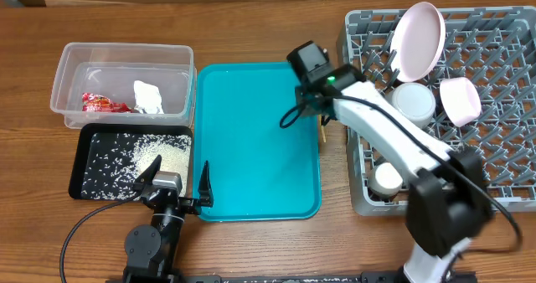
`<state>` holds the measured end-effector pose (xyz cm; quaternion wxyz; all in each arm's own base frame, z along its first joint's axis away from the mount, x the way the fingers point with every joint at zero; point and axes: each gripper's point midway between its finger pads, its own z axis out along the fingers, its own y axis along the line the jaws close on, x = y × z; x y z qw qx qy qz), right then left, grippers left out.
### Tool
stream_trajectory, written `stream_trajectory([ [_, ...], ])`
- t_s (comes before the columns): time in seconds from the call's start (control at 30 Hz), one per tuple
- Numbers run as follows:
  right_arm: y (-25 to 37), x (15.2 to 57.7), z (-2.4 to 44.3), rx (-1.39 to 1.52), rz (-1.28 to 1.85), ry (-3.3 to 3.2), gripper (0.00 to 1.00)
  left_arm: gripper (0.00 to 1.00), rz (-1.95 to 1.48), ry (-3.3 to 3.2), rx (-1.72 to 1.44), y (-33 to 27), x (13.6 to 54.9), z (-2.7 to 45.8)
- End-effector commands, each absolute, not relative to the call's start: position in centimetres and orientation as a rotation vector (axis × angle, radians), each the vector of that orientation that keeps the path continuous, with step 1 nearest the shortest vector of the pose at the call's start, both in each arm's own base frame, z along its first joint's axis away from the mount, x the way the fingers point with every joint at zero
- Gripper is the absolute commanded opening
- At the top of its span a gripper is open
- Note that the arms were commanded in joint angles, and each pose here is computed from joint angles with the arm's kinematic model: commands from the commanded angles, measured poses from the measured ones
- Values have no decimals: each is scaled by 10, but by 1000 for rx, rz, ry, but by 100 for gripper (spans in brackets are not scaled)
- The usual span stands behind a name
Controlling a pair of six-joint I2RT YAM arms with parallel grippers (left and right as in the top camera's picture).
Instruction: Sort waste into correct bins and load items into the dishwasher
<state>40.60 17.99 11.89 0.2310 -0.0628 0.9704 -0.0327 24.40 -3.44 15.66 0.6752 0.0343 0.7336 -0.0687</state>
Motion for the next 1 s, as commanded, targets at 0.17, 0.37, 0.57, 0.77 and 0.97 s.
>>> stream_trajectory([
  [0.17,121,423,203,12,-199,2458,4,100,-154,1647,66,-33,244,156],
  [0.37,89,433,168,-87,-180,2580,4,100,-155,1647,66,-33,244,156],
  [0.57,79,424,140,-74,-193,2691,43,100,-155,1647,66,-33,244,156],
  [0.77,109,410,192,-98,-3,2613,49,100,-155,1647,66,-33,244,156],
  [0.97,175,377,218,-196,292,2589,4,100,-155,1647,66,-33,244,156],
])
